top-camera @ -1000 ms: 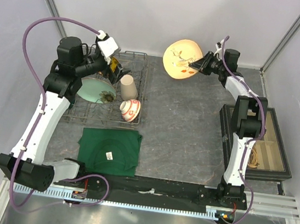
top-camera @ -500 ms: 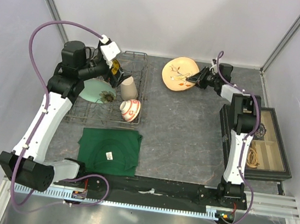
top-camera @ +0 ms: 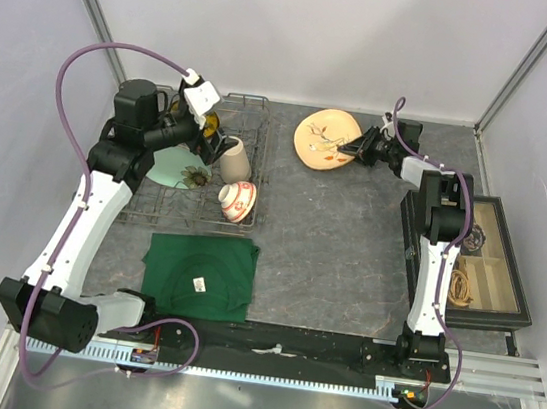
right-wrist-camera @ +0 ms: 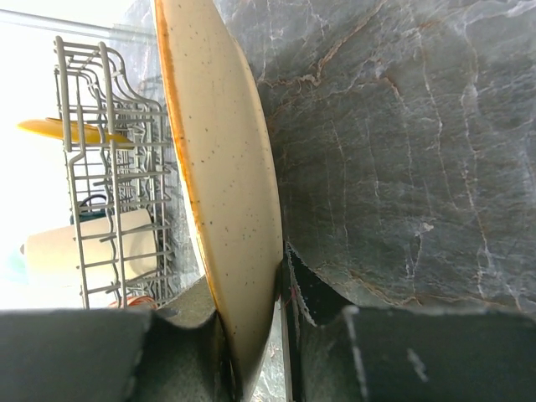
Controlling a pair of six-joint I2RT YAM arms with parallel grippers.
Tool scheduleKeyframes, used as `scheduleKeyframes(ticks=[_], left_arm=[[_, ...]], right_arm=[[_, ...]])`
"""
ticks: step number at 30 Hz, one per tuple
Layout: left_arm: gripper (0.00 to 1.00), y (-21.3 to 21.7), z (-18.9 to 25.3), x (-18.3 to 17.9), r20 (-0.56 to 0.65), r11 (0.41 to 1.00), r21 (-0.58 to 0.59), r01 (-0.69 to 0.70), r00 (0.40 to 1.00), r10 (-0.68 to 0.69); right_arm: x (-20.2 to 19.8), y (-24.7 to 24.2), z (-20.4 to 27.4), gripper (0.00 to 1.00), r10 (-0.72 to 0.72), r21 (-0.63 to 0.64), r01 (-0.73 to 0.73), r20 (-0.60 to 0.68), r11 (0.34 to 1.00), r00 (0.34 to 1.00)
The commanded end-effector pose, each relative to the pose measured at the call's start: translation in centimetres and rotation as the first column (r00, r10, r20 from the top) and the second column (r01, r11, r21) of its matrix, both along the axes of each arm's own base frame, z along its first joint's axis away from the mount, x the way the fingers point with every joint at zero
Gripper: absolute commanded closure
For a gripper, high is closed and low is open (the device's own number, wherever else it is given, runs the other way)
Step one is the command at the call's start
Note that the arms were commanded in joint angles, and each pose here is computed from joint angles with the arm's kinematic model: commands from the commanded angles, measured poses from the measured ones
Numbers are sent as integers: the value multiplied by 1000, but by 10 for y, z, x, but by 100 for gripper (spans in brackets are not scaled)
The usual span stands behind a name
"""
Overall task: Unload the mixed dishes from the dish rack
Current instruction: Place the plate at the center of the board.
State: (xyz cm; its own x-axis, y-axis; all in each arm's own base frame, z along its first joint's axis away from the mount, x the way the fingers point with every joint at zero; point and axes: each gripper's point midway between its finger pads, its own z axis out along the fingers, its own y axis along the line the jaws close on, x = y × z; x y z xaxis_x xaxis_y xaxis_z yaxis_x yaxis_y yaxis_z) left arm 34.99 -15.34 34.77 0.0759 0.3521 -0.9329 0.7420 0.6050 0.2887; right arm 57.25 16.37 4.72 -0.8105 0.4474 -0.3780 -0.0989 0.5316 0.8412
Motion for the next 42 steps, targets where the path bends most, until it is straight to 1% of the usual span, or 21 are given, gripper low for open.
scheduleKeyframes(ticks=[1, 7, 13, 14, 16, 19, 23, 24, 26, 28, 29, 30, 32, 34, 42], left_arm=[[3, 2, 12, -6, 49, 1000, -3, -5, 999, 6], [3, 3, 10, -9, 47, 1000, 1, -5, 999, 5], [3, 3, 9, -10, 49, 1000, 7, -5, 999, 5], [3, 3, 7, -10, 45, 1000, 8, -3, 999, 3], [3, 3, 7, -11, 49, 1000, 8, -3, 999, 3], [3, 4, 6, -12, 47, 1000, 10, -3, 999, 2], [3, 3, 6, -13, 49, 1000, 11, -2, 999, 2], [3, 4, 4, -13, 47, 1000, 15, -1, 999, 1], [3, 4, 4, -13, 51, 1000, 21, -3, 999, 2], [3, 7, 3, -11, 63, 999, 37, -16, 998, 14], [3, 10, 2, -9, 67, 998, 47, -29, 997, 26], [3, 11, 1, -8, 83, 997, 66, -31, 996, 26], [3, 17, -2, -3, 92, 994, 94, -57, 995, 49], [2, 19, -5, -1, 111, 990, 122, -63, 993, 50], [2, 29, -11, 8, 159, 975, 200, -101, 985, 69]], right_arm=[[2, 8, 30, 96, 75, 39, -80, 115, 996, 991], [2, 7, 26, 89, 78, 15, -80, 117, 997, 990], [3, 3, 25, 74, 87, -35, -83, 128, 996, 988], [1, 2, 23, 67, 86, -40, -82, 112, 996, 990], [2, 1, 23, 64, 93, -61, -86, 120, 994, 988], [2, -3, 23, 53, 94, -88, -84, 118, 993, 989], [1, -6, 23, 48, 98, -125, -83, 119, 989, 988], [-1, -8, 20, 47, 95, -135, -81, 100, 987, 990], [-2, -9, 23, 38, 98, -154, -82, 95, 985, 991], [-1, -13, 28, 36, 99, -185, -78, 107, 980, 989], [-4, -15, 27, 34, 99, -194, -80, 87, 978, 991], [-3, -15, 29, 34, 110, -216, -86, 103, 973, 989], [-5, -20, 31, 32, 104, -248, -78, 90, 966, 991], [-5, -23, 37, 32, 108, -281, -74, 106, 957, 989], [-13, -31, 39, 31, 127, -346, -92, 82, 934, 989]])
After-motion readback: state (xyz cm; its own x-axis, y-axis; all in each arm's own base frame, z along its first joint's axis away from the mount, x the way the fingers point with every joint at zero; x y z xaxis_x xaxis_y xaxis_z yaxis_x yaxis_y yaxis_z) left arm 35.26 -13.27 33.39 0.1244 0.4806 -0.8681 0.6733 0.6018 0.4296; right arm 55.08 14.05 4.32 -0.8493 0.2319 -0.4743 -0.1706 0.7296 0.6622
